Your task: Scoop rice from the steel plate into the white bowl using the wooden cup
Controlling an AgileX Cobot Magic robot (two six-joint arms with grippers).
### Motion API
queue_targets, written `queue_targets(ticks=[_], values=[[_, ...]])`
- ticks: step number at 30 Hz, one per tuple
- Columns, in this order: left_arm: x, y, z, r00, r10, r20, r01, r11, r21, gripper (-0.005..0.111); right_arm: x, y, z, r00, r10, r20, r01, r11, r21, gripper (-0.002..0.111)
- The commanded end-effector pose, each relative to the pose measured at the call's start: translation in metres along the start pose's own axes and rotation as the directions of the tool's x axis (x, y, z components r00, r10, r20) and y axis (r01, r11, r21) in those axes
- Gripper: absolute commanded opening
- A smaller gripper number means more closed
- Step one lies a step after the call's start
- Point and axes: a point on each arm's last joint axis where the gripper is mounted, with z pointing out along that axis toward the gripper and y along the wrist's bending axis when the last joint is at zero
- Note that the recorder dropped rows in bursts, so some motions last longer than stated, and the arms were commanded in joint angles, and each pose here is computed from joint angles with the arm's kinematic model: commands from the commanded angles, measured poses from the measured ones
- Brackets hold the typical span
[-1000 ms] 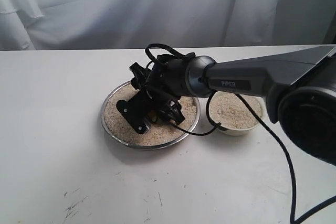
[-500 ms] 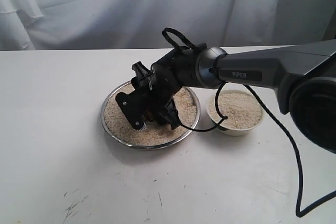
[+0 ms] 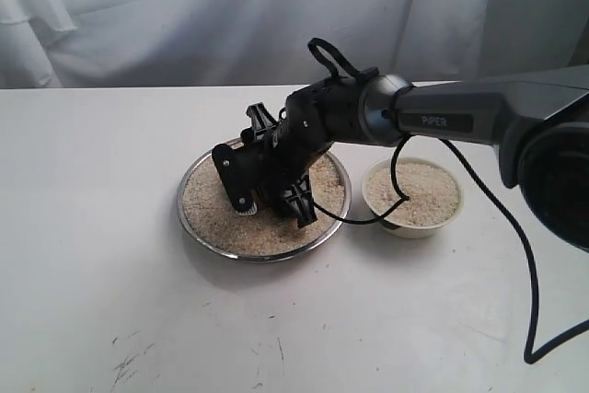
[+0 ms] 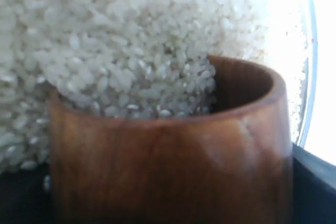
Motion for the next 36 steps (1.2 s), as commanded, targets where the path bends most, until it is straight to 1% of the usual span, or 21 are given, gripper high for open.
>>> queue_targets(ticks=[1,8,12,16,30,36], values=[[0.001,0.000,0.000,1.000,-0.004,0.007,0.004,1.000,0.002,0.000,0.007,0.000,-0.004,0.998,0.062,0.022,-0.061,0.998,-0.021,0.000],[0.001,0.000,0.000,1.000,-0.004,0.007,0.004,1.000,0.002,0.000,0.000,0.000,-0.004,0.990,0.107,0.092,-0.105,0.994,-0.031,0.000],[0.001,0.000,0.000,1.000,-0.004,0.007,0.004,1.000,0.002,0.000,-0.001,0.001,-0.003,0.987,0.123,0.100,-0.119,0.992,-0.038,0.000],[0.001,0.000,0.000,1.000,-0.004,0.007,0.004,1.000,0.002,0.000,-0.001,0.003,-0.003,0.988,0.110,0.106,-0.104,0.993,-0.062,0.000],[0.001,0.000,0.000,1.000,-0.004,0.007,0.004,1.000,0.002,0.000,-0.004,0.003,-0.003,0.982,0.136,0.133,-0.127,0.989,-0.070,0.000],[0.001,0.000,0.000,1.000,-0.004,0.007,0.004,1.000,0.002,0.000,0.001,0.001,-0.004,0.962,0.209,0.176,-0.200,0.977,-0.067,0.000]])
